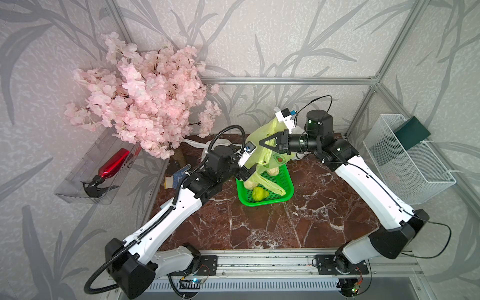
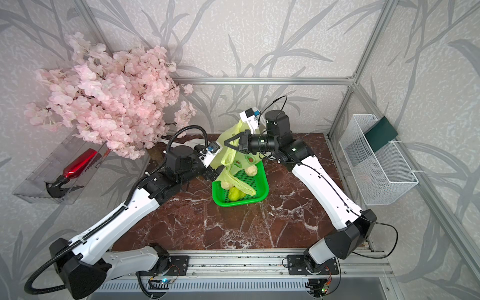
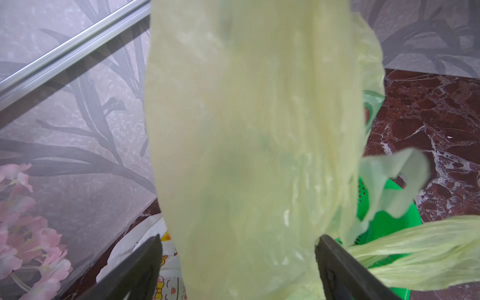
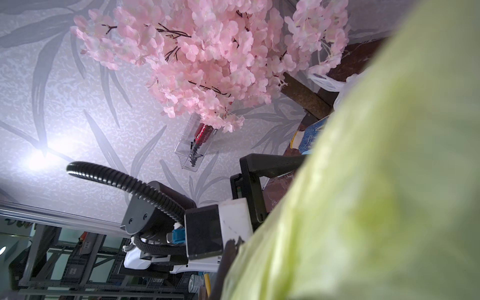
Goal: Place the pears into plastic bags & tie knots
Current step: Pick up the plastic bag from the basket.
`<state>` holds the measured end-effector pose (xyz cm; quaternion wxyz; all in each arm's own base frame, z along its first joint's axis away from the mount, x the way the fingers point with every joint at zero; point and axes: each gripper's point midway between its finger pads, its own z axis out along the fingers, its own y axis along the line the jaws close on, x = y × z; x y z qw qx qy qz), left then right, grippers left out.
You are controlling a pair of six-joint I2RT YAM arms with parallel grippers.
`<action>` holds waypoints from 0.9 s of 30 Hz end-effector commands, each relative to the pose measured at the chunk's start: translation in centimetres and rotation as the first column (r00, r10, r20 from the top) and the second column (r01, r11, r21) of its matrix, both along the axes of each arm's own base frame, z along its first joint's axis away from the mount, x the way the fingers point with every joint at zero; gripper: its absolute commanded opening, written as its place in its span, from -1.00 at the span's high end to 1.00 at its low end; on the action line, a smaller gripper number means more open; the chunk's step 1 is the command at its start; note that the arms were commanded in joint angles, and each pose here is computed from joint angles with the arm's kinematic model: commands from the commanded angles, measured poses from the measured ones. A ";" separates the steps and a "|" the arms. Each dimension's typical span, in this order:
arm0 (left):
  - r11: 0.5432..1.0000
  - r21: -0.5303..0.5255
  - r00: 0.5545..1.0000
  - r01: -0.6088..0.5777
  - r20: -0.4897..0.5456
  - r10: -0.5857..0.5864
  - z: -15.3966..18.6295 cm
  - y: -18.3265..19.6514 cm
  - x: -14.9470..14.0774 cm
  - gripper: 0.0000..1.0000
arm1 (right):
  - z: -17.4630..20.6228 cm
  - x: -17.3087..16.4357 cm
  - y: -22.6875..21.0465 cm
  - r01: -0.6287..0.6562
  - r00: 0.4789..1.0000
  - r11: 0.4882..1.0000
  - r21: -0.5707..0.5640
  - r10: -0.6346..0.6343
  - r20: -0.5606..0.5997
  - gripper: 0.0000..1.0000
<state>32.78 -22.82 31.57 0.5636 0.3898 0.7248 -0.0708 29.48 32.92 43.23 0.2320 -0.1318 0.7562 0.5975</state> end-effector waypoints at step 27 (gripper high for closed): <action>0.937 -0.028 0.854 -0.348 -0.421 0.305 0.0 7.6 -3.0 1.00 | -1.7 7.2 0.8 0.043 0.999 0.997 -0.058 -0.041 0.031 -0.19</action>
